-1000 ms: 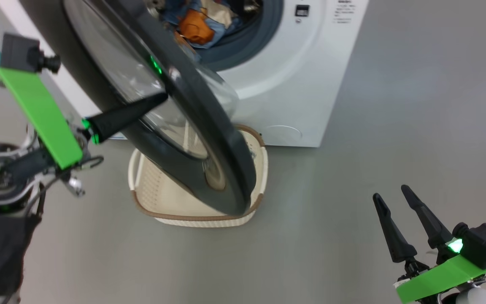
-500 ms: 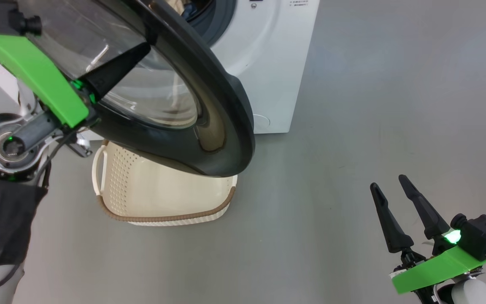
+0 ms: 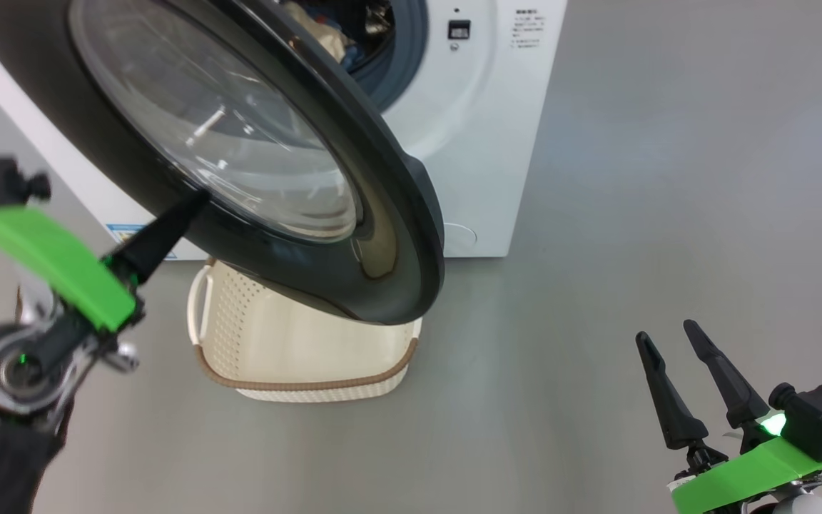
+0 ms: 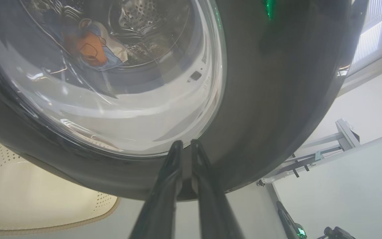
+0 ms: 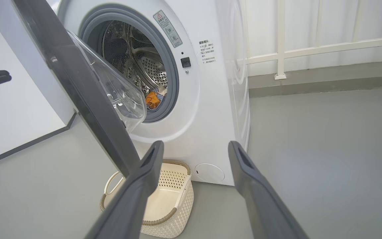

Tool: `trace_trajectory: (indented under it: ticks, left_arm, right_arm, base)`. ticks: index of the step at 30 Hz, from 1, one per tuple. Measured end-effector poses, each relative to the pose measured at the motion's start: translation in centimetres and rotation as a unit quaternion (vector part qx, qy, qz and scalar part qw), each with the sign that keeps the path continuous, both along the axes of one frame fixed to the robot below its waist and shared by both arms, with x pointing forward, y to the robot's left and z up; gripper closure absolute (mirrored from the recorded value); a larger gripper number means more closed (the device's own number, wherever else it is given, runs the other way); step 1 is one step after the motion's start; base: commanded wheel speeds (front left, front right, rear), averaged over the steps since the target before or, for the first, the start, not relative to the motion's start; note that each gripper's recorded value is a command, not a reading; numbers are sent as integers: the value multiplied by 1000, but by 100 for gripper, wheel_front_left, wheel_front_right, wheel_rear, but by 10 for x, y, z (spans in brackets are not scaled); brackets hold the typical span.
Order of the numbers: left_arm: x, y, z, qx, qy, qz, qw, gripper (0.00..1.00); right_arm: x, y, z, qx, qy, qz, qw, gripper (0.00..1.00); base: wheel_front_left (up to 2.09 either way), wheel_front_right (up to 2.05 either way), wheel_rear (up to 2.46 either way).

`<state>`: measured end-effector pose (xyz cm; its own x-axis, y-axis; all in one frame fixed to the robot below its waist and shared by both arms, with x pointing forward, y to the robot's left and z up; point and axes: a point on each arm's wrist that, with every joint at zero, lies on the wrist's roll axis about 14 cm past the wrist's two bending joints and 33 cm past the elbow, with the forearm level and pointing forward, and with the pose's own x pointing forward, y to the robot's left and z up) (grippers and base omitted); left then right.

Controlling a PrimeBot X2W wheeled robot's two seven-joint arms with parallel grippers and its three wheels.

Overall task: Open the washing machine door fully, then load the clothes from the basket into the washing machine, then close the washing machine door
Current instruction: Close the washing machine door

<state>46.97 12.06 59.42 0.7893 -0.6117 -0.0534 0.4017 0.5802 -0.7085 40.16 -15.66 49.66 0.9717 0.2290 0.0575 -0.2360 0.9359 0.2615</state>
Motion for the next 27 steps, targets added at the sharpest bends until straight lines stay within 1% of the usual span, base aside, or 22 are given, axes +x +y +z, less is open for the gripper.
trace_trajectory:
  ticks: [1, 2, 3, 5, 6, 7, 9, 10, 11, 17, 18, 24, 27]
  left_arm:
    - [-4, 6, -4, 0, 2, 10, 1000, 76]
    - [-8, 12, -8, 0, 3, 22, 1000, 65]
    - [-12, 18, -13, -1, 5, 33, 999, 58]
    - [-21, 29, -23, -2, 11, 55, 998, 55]
    - [-25, 35, -28, -6, 14, 68, 998, 51]
    - [-29, 41, -33, -11, 17, 81, 997, 39]
    - [-38, 51, -43, -18, 22, 105, 994, 30]
    - [-41, 56, -47, -23, 25, 117, 993, 8]
    - [-46, 61, -53, -23, 27, 129, 991, 0]
    - [-65, 78, -83, -16, 38, 181, 983, 0]
    - [-67, 78, -88, -6, 37, 185, 982, 0]
    - [-73, 90, -103, -17, 24, 241, 970, 0]
    - [-78, 89, -116, -6, 28, 251, 968, 0]
  right_arm:
    - [0, 2, 2, 0, -2, 3, 1000, 0]
    - [0, 3, 3, 0, -5, 5, 1000, 0]
    - [0, 4, 5, -1, -8, 7, 1000, 0]
    - [-2, 5, 6, -3, -9, 10, 1000, 0]
    - [-3, 5, 5, -5, -8, 12, 1000, 0]
    - [-3, 5, 6, -7, -8, 13, 1000, 0]
    - [-3, 5, 8, -10, -11, 15, 1000, 0]
    - [-3, 4, 9, -11, -12, 15, 1000, 0]
    - [-3, 4, 9, -11, -13, 14, 1000, 0]
    - [-7, -3, 5, -15, -6, 6, 1000, 0]
    - [-7, -6, 5, -16, -7, 2, 1000, 0]
    - [-9, -17, 6, -19, -7, -14, 1000, 0]
    - [-12, -25, 7, -20, -7, -25, 999, 0]
  base:
    - [0, 0, 0]
    - [0, 0, 0]
    - [0, 0, 0]
    - [0, 0, 0]
    - [0, 0, 0]
    - [0, 0, 0]
    - [0, 0, 0]
    - [0, 0, 0]
    - [0, 0, 0]
    - [0, 0, 0]
    - [0, 0, 0]
    - [0, 0, 0]
    - [0, 0, 0]
